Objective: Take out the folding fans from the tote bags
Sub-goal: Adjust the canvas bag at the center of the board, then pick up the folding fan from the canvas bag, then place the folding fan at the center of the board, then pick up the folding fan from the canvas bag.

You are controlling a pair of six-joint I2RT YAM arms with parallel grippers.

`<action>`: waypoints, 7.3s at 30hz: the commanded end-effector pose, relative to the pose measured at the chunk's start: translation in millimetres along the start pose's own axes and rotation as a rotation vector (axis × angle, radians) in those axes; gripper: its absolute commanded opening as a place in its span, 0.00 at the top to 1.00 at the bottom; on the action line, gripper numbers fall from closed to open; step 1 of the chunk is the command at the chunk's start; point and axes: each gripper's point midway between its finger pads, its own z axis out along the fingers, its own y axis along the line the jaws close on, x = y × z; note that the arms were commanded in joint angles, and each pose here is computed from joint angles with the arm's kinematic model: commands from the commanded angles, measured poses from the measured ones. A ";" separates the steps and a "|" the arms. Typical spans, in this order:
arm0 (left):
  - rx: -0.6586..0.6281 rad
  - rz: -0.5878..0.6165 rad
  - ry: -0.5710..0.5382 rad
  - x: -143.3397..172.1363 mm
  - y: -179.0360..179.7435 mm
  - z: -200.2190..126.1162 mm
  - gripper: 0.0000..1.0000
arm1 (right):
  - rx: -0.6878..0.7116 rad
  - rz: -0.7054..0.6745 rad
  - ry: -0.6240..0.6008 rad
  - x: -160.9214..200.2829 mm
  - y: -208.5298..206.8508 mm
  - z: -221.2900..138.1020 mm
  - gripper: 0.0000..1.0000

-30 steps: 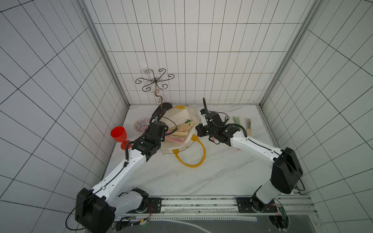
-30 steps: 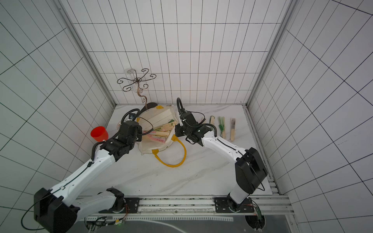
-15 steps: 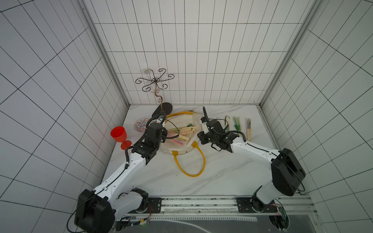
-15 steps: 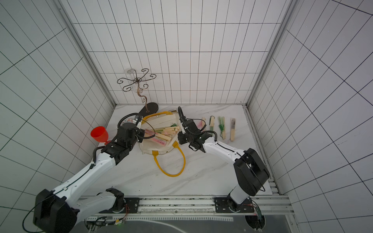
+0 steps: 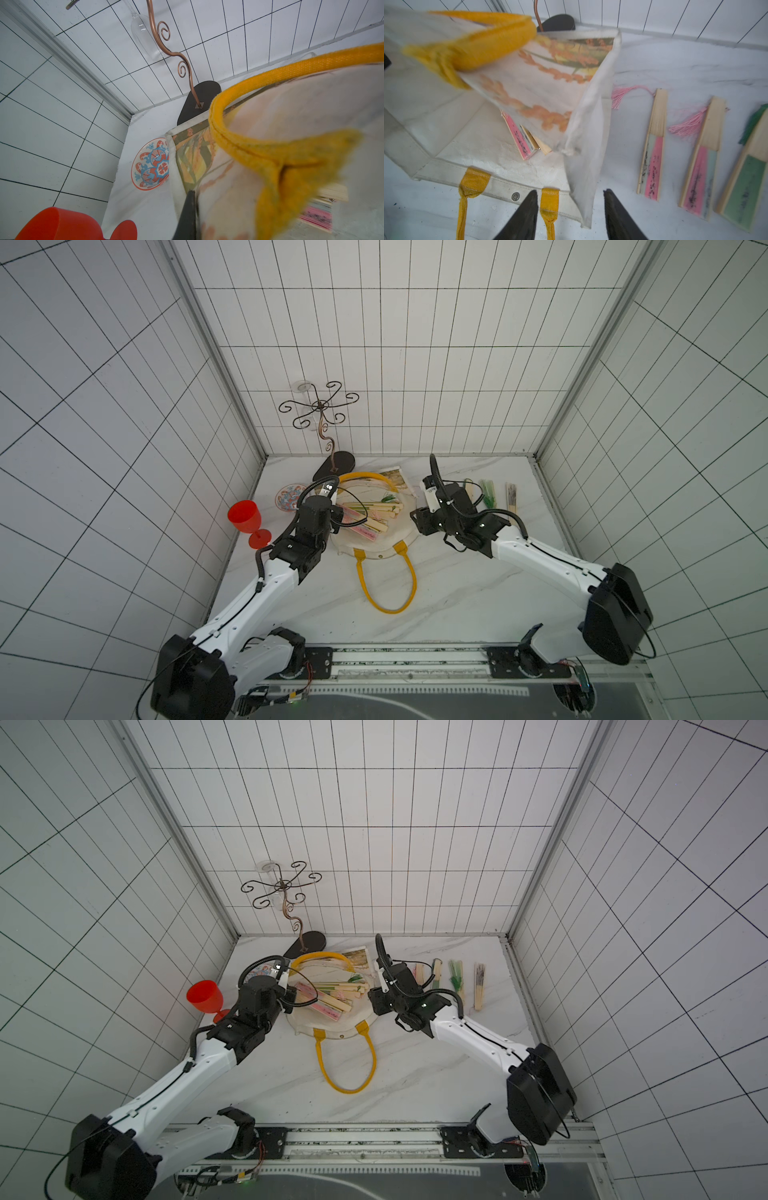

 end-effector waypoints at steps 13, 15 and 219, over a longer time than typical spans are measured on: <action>-0.009 -0.060 -0.073 -30.3 6.8 -4.2 1.00 | -0.176 -0.349 0.143 79.3 109.2 1.3 0.75; -0.007 -0.061 -0.071 -29.2 7.0 -4.4 1.00 | -0.157 -0.371 0.179 91.5 107.0 18.3 0.75; -0.134 -0.247 -0.035 -12.9 62.6 -10.0 1.00 | -0.126 -0.365 0.093 58.3 140.0 93.8 0.66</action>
